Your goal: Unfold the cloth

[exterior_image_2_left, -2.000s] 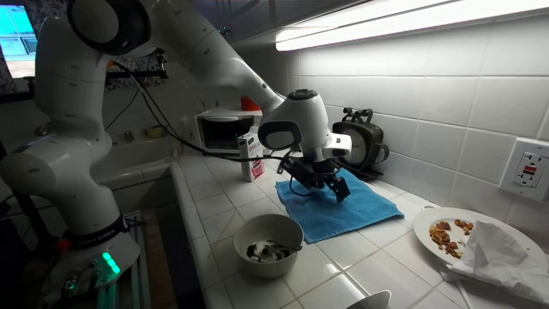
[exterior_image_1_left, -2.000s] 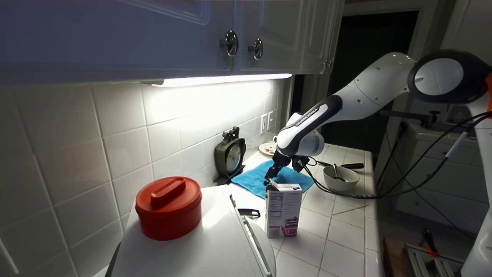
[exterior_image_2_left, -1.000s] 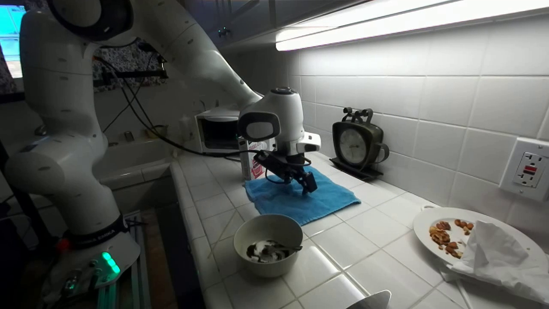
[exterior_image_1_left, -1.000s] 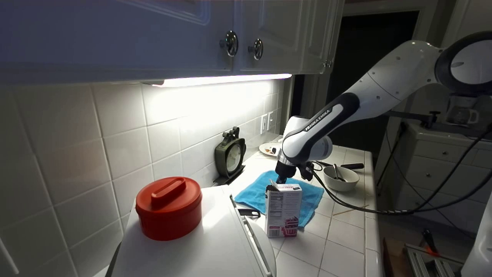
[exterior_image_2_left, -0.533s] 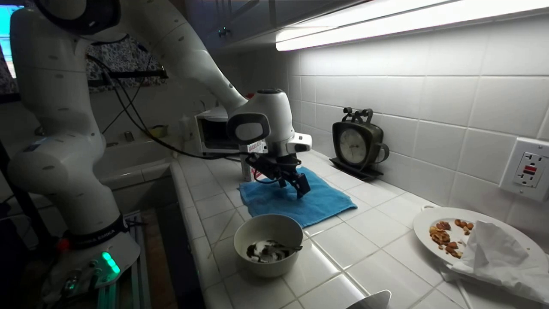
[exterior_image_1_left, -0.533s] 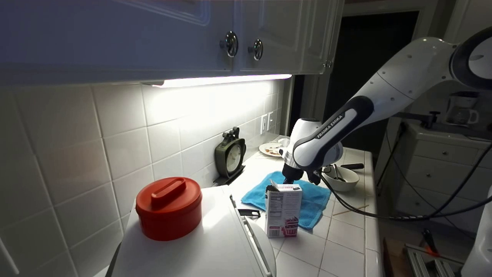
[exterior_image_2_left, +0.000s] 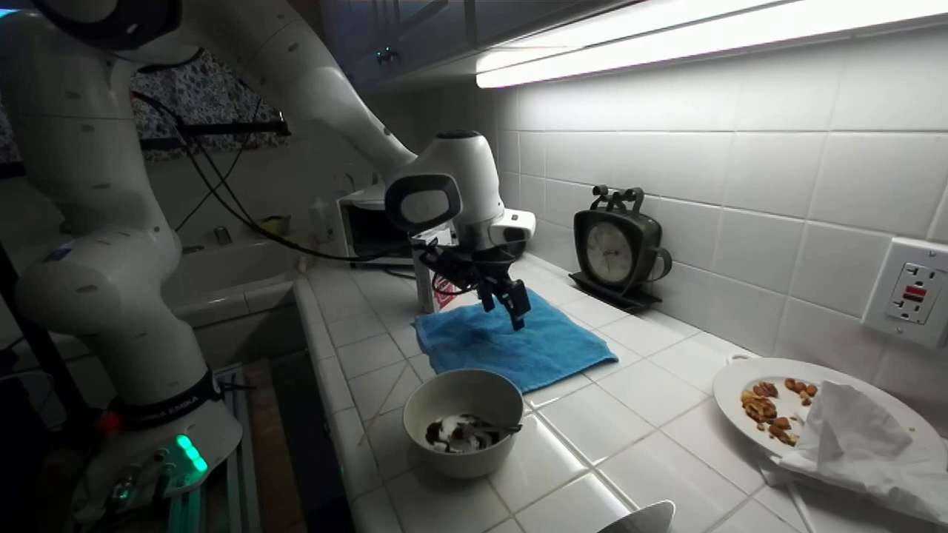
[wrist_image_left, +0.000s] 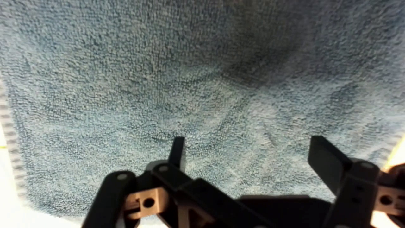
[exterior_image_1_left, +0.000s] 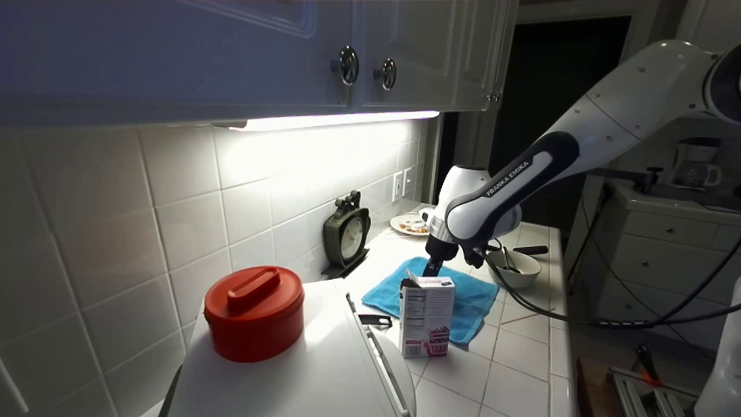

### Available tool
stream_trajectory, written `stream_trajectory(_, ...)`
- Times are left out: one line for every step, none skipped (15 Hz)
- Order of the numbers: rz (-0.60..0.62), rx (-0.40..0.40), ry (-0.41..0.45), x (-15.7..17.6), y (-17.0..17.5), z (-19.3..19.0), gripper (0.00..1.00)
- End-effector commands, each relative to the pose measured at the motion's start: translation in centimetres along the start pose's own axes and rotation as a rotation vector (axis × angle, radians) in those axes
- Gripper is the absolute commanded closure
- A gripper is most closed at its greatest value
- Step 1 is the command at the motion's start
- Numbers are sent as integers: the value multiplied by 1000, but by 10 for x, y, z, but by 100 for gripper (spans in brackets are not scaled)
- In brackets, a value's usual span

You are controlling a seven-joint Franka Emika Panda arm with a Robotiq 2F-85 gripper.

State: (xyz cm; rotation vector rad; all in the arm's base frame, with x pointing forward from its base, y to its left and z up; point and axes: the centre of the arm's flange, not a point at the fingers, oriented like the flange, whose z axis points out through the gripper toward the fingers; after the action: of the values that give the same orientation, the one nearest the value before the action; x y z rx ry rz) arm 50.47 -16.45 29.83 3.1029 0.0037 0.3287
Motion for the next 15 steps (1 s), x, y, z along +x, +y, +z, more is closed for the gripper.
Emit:
stream_trajectory(43, -9, -33, -7, -18, -47, 0)
stream_trajectory(87, -3, -4, -6, -21, -53, 0)
stream_trajectory(131, -52, 65, -4, -20, -58, 0)
stream_trajectory(153, -88, 120, -4, -19, -64, 0)
stream_trajectory(170, -116, 167, -6, -19, -74, 0)
stream_trajectory(191, -147, 194, -10, -19, -84, 0)
stream_trajectory(207, -157, 209, -14, -20, -93, 0)
stream_trajectory(224, -124, 181, -19, -22, -107, 0)
stream_trajectory(213, -113, 160, -24, -22, -118, 0)
stream_trajectory(198, -77, 145, -25, -22, -132, 0)
stream_trajectory(202, -54, 126, -26, -23, -144, 0)
stream_trajectory(200, -32, 102, -25, -22, -160, 0)
stream_trajectory(197, 1, 83, -26, -23, -173, 0)
stream_trajectory(191, 21, 60, -28, -24, -187, 0)
stream_trajectory(183, 48, 29, -31, -25, -199, 0)
